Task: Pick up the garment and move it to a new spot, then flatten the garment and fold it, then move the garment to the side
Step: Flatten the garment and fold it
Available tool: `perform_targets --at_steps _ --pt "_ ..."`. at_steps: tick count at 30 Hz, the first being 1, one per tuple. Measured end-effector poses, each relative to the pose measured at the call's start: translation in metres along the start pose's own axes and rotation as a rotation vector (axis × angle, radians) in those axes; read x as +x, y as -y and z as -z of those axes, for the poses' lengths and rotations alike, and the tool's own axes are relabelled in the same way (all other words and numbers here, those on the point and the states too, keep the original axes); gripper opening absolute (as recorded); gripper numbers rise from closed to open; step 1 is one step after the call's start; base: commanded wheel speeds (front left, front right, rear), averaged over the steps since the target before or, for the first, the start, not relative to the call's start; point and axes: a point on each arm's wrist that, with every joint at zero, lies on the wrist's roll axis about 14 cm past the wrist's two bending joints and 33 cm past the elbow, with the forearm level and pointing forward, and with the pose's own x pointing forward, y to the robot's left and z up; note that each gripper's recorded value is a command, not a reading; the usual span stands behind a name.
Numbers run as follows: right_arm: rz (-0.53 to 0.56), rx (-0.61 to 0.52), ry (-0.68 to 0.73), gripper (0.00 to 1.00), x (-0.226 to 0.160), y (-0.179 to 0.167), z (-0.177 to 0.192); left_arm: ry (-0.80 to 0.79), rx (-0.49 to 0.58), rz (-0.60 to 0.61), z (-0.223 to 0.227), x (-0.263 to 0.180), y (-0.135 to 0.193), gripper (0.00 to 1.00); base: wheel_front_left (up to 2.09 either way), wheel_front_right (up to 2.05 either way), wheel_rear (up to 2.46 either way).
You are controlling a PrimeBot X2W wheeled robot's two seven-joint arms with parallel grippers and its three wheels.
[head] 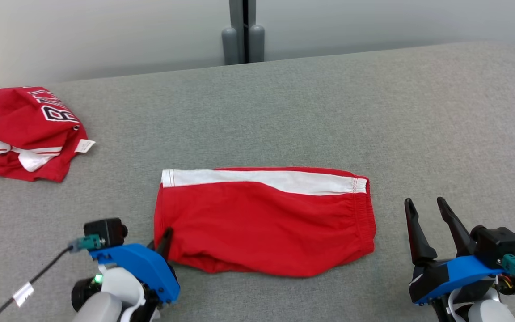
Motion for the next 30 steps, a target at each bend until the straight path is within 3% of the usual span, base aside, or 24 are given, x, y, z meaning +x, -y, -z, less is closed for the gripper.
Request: perform_targets --at_steps 5,6,7,9,20,30 --pt "-0.019 0.0 0.002 1.0 0.001 -0.006 -0.003 0.023 -0.068 -0.011 0.013 -0.008 0.004 0.0 0.0 0.0 0.0" --pt "-0.02 -0.001 0.003 1.0 0.0 -0.007 -0.004 0.042 -0.091 -0.011 0.012 -0.009 0.006 0.05 0.0 0.0 0.0" --pt "-0.021 -0.002 0.005 1.0 0.0 -0.007 -0.005 0.058 -0.098 -0.01 0.011 -0.009 0.008 0.32 0.0 0.0 0.0" --pt "-0.02 -0.006 0.002 1.0 -0.002 -0.007 -0.005 0.097 -0.092 -0.021 0.008 -0.011 0.008 1.0 0.0 0.0 0.0" --pt "-0.01 -0.015 0.008 1.0 -0.011 -0.004 -0.011 0.41 0.121 -0.042 -0.046 -0.031 0.013 1.0 0.0 0.0 0.0" --pt "-0.037 -0.1 -0.17 1.0 -0.007 -0.012 0.015 0.468 0.171 -0.088 -0.046 -0.05 0.004 1.0 0.0 0.0 0.0"
